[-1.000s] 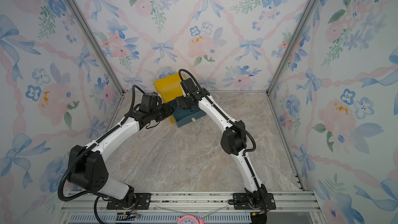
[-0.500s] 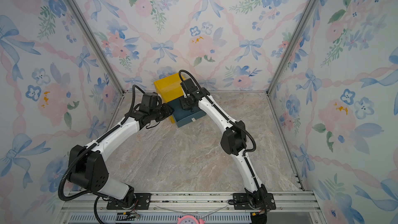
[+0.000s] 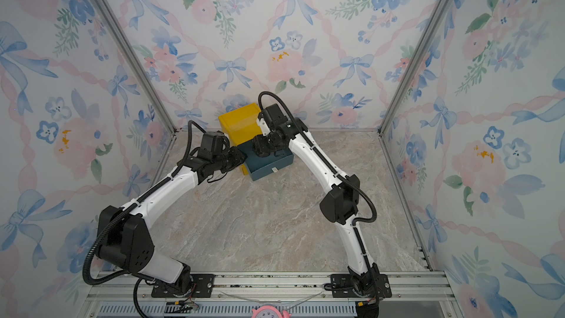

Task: Take the mice out of the drawer
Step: Pick up the mouse from the drawer, then place the mouse at the center of the board.

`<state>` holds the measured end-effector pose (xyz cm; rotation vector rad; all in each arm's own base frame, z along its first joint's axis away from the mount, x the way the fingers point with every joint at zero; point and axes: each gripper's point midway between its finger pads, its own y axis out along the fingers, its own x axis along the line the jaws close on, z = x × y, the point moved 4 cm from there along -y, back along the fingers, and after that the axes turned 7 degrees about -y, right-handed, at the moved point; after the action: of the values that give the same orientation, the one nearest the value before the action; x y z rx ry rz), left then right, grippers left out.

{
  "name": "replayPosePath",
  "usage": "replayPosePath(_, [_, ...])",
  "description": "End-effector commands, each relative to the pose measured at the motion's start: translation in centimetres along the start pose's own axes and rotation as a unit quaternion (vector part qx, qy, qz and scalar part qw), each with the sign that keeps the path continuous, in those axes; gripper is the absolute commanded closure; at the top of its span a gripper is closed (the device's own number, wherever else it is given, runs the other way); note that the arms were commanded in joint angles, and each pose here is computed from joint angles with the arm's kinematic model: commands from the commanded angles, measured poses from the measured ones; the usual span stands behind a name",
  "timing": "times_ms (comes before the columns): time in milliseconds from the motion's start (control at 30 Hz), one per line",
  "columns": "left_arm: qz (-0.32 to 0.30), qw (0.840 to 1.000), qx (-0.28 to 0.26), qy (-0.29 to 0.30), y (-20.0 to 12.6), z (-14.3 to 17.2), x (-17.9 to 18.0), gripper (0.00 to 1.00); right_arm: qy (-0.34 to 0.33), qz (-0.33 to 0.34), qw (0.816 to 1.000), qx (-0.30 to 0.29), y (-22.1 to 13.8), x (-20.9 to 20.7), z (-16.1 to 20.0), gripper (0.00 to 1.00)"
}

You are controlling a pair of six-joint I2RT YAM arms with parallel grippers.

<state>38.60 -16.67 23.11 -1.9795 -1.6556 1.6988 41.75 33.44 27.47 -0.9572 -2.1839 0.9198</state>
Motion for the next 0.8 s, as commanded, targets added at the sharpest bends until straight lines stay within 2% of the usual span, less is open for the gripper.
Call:
replayPosePath(0, [-0.034, 0.999, 0.021, -0.006, 1.1, 0.9, 1.4, 0.69, 0.006, -0.027, 1.0, 0.008, -3.9, 0.6, 0.6, 0.48])
replayPosePath(200, [-0.029, 0.999, 0.021, -0.004, 1.1, 0.8, 1.1, 0.69, 0.031, -0.009, 0.999, -0.035, -9.4, -0.8, 2.1, 0.48])
replayPosePath(400, [-0.022, 1.0, 0.018, -0.003, 0.6, 0.6, 0.7, 0.68, 0.13, 0.075, 0.986, -0.074, -13.7, -7.8, 7.2, 0.47])
replayPosePath(567, [-0.016, 1.0, 0.013, -0.002, 0.3, 0.3, 0.3, 0.66, 0.196, 0.162, 0.967, -0.035, -11.7, -13.1, 13.7, 0.46])
replayPosePath(767, [-0.015, 1.0, 0.009, -0.003, 0.0, 0.2, 0.2, 0.65, 0.243, 0.183, 0.953, -0.004, -5.6, -15.0, 19.8, 0.47])
